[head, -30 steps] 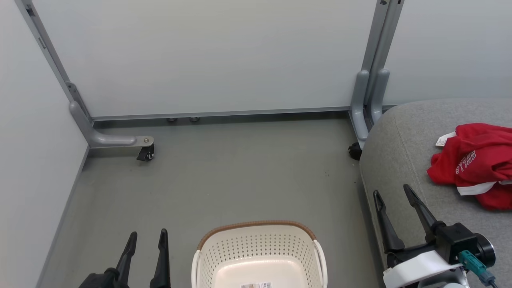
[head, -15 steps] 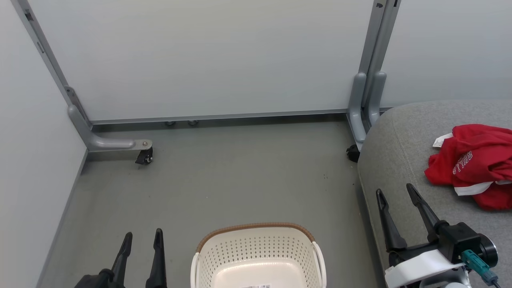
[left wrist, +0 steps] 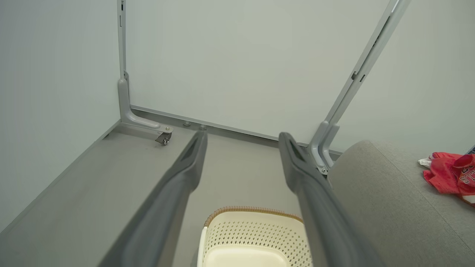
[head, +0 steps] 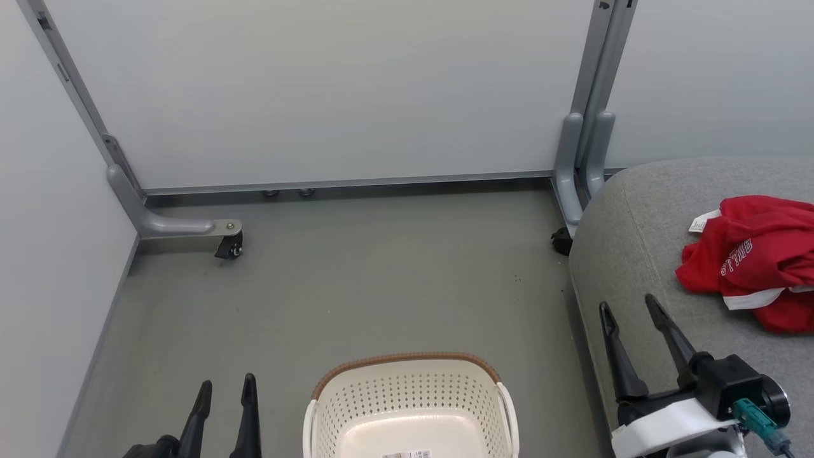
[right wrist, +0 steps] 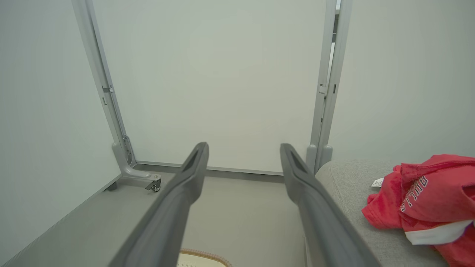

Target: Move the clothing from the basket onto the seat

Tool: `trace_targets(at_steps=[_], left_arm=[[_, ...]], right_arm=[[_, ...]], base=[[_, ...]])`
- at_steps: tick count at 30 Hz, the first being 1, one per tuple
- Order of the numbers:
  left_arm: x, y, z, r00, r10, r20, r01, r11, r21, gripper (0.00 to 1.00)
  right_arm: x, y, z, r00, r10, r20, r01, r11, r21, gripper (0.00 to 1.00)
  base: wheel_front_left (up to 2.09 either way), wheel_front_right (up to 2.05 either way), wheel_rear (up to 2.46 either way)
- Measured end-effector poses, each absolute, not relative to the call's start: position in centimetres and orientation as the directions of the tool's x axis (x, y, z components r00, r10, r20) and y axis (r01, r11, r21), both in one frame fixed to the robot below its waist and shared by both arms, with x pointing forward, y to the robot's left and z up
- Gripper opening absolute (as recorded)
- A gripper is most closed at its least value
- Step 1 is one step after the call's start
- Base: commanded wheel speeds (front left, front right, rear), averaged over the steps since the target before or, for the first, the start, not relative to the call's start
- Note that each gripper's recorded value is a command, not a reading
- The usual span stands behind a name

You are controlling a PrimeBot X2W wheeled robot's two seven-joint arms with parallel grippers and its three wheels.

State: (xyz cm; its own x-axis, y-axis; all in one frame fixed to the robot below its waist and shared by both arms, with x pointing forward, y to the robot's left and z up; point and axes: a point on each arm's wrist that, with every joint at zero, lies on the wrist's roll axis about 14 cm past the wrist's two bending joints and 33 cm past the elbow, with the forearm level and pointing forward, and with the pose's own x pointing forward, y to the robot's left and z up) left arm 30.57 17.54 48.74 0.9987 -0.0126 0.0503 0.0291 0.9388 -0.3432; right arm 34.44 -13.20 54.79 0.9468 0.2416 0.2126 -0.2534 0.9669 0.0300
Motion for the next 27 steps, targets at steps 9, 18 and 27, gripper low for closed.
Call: trace_targets(at_steps=[9,18,27], left_arm=[[30.3,17.7,46.8,1.000,0.002,-0.022,-0.011,0.910,-0.415,0.00],[30.9,18.4,46.6,0.998,0.029,-0.049,-0.051,0.844,-0.534,0.00],[31.8,18.9,46.9,0.997,0.046,-0.059,-0.073,0.769,-0.636,0.00]], right_arm=[[34.1,-13.7,52.4,0.968,0.210,0.135,-0.228,0.964,0.138,0.00],[34.7,-14.8,52.0,0.982,0.158,0.107,-0.183,0.934,0.306,0.00],[35.4,-15.7,51.8,0.990,0.116,0.086,-0.143,0.881,0.452,0.00]], base=[[0.00,0.00,0.00],[0.00,0.00,0.00],[0.00,0.00,0.00]])
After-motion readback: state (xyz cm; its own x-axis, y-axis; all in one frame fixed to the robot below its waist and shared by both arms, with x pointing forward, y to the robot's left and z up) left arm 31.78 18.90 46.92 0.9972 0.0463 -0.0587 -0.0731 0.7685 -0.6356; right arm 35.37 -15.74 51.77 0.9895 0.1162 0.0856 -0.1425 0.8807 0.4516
